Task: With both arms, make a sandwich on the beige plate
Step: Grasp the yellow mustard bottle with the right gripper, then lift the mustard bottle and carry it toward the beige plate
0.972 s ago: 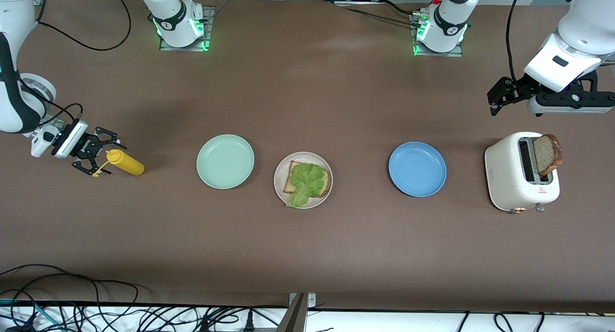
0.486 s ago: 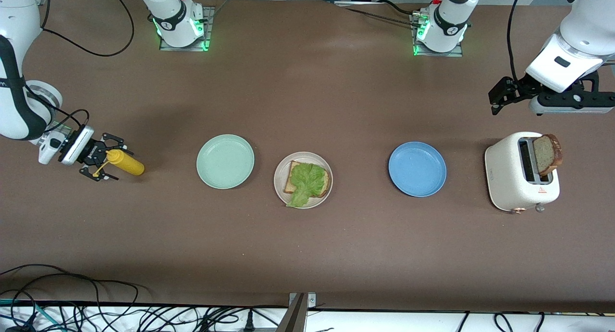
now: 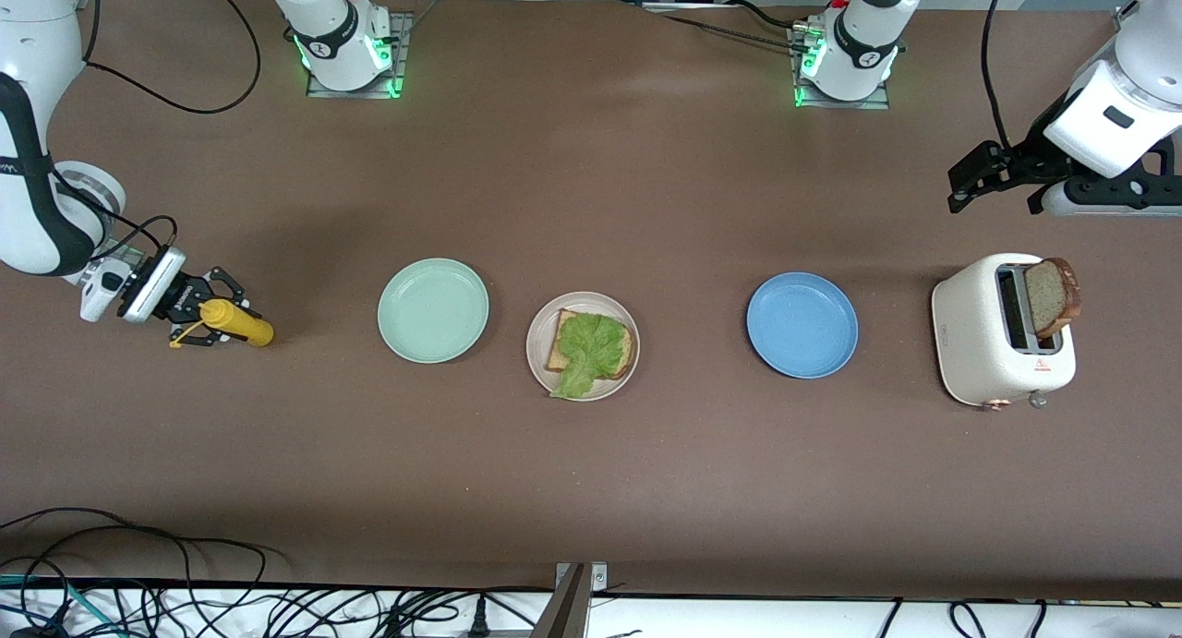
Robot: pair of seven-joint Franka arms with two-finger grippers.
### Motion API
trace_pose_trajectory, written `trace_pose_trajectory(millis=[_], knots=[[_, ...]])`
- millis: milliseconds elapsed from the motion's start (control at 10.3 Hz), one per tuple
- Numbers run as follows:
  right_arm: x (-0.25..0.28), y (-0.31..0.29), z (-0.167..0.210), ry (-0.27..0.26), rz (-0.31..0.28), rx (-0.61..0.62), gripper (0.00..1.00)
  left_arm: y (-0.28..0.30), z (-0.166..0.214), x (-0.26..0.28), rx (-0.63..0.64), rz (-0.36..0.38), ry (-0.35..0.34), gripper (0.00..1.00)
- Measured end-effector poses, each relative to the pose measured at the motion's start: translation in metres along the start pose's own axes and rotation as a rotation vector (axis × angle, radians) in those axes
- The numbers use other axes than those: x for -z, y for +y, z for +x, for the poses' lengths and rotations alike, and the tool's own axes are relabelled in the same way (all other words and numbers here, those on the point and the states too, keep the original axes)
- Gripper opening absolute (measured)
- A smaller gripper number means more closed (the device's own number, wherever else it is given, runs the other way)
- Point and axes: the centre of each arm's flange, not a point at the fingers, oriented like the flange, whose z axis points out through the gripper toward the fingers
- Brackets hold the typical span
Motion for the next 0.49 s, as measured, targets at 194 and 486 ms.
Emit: trace_pose_trajectory(millis=[194, 486], knots=[[-0.005, 0.024, 0.046, -0.011, 0.005, 0.004, 0.30, 0.000, 0.008, -0.002, -0.001, -0.004, -0.016, 1.00], [-0.029, 0.047, 0.134, -0.091, 0.040, -0.038, 0.25, 0.004, 0.011, -0.006, -0.009, -0.005, -0.022, 1.00]])
